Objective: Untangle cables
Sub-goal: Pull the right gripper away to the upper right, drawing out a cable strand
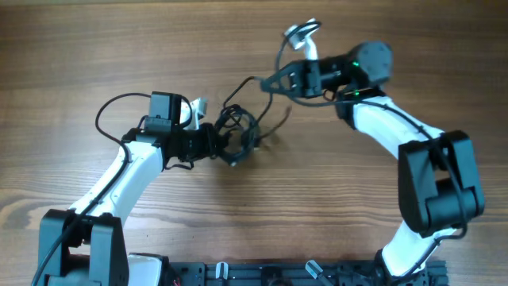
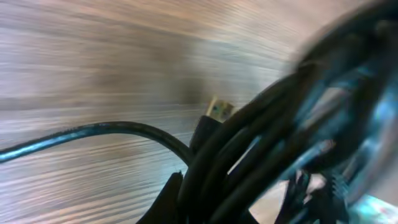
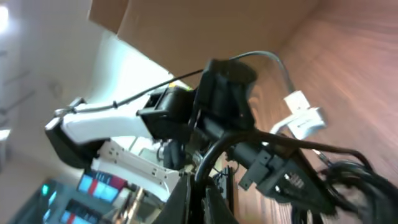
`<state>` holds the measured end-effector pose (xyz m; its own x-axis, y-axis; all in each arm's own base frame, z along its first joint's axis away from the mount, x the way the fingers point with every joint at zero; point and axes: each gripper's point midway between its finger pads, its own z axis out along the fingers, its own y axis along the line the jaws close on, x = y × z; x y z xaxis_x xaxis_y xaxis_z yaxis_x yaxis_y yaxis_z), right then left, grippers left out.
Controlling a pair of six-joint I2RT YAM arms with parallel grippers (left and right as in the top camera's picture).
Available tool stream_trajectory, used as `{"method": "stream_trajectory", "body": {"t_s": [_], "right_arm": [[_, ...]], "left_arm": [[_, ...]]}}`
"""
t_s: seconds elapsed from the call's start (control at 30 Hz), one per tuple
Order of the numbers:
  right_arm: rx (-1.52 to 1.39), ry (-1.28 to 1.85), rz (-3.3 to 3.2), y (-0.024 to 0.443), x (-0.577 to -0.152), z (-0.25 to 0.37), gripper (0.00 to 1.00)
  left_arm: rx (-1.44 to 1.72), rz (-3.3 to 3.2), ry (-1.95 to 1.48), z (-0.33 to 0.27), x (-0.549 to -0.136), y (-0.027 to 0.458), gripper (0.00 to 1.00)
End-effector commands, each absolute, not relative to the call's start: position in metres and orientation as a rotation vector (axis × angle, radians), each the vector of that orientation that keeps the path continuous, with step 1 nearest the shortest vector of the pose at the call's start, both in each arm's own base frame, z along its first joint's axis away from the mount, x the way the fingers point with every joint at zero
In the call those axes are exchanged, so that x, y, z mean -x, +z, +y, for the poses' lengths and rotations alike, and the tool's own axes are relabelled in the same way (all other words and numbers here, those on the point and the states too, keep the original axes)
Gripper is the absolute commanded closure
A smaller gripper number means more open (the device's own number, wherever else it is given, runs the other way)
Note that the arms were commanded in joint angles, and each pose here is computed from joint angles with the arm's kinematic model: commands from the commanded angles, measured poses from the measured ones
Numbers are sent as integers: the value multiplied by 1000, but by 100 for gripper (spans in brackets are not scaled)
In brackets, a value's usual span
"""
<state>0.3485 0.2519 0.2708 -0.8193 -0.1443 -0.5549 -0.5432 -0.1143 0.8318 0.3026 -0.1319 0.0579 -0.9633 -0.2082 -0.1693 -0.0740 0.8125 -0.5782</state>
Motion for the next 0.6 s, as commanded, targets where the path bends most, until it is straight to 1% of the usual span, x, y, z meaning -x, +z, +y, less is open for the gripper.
{"method": "stream_trajectory", "body": {"t_s": [0.0,0.1,0.33,0.4,0.5,0.57], "right_arm": [[538,1974,1884,302,-378,204,96],[401,1891,1877,301,-401,151,96],[192,1760,1936,287,-412,44,96],[100,1749,1936,285,-413,21,96],[19,1714,1921,285,-414,-7,96],[-10,1694,1912,284,-413,-20,96]], "left_arm": [[356,2878,-416,-78,-292,19,96],[376,2890,-310,-66,-289,16,96],[474,2880,-206,-52,-289,13,96],[517,2873,-186,-49,-289,13,96],[713,2829,-17,-27,-284,10,96],[760,2812,54,-18,-281,10,96]]}}
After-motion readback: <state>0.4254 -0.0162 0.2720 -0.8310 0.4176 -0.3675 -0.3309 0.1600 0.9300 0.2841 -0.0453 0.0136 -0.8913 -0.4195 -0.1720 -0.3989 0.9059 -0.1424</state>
